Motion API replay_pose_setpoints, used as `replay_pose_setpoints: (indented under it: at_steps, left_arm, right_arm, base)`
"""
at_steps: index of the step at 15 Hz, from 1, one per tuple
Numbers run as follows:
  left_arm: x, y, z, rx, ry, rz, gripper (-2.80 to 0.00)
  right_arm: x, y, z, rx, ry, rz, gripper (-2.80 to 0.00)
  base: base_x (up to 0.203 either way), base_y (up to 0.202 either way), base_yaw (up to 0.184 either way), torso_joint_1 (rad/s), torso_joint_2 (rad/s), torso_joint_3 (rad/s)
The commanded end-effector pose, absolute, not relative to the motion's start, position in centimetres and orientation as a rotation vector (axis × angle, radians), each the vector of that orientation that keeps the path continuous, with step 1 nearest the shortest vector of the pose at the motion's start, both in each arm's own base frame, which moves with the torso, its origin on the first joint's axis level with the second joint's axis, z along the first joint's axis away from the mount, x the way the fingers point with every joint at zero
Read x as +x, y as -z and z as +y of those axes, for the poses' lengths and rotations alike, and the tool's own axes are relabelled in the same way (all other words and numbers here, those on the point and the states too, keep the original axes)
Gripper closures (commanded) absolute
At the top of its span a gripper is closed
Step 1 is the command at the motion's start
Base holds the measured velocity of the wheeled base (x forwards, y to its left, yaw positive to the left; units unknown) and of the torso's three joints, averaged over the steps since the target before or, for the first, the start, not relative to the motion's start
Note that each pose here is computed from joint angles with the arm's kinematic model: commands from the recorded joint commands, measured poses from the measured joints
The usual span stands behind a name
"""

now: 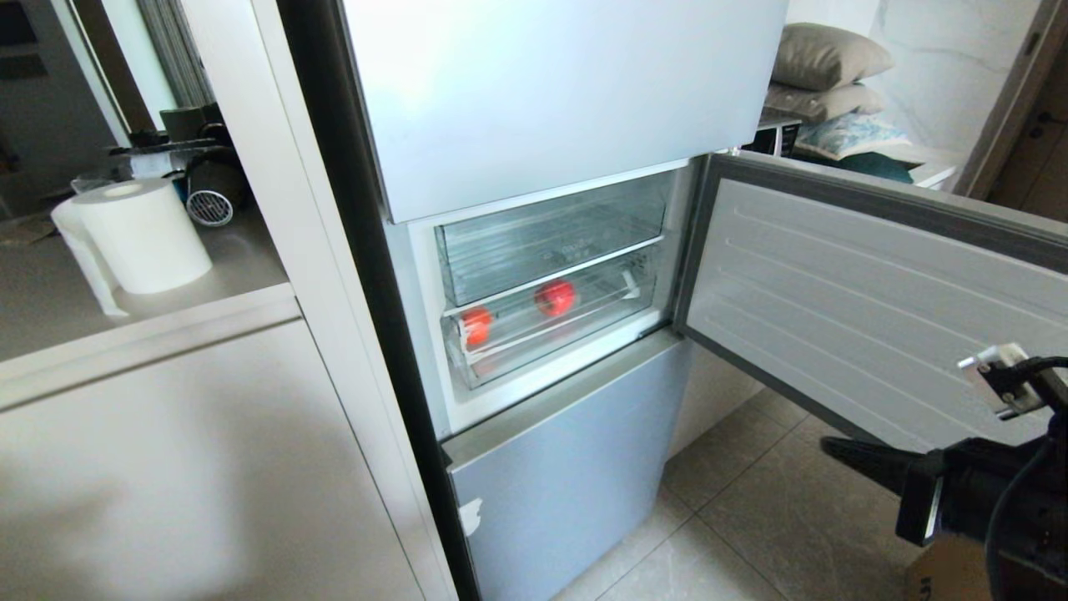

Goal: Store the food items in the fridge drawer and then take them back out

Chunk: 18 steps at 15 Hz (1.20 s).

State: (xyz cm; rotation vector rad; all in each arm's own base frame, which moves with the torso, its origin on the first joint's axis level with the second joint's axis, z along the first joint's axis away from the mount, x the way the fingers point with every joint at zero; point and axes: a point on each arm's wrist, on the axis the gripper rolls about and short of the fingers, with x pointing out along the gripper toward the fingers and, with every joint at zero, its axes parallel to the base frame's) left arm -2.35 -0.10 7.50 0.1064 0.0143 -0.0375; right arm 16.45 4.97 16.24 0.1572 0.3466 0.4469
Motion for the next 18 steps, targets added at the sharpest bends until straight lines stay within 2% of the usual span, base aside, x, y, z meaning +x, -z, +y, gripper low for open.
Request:
replay_pose_setpoints:
  at_steps: [1,10,18]
  left_arm:
    - [-2.3,-7.5,-0.1,0.107,0.038,0.015,0.0]
    - [-2.3,-7.5,-0.1,0.107,0.038,0.015,0.0]
    - [-2.3,-7.5,-0.1,0.107,0.038,0.016,0.0]
  right_arm:
    - [16.3,-15.6,5.3,0.161,-0.47,0.329,0.0]
    - [15.2,-14.4,4.9,0.222,-0.455,0.357,0.0]
    - [16.3,-13.6,5.3,0.221,-0.456,0.385,0.0]
  base:
    - [0.0,0.0,0.0,0.0,0.0,0.0]
    - [0.0,0.0,0.0,0.0,0.0,0.0]
    - [0.001,-0.009,0.163,0.001,0.0,0.004]
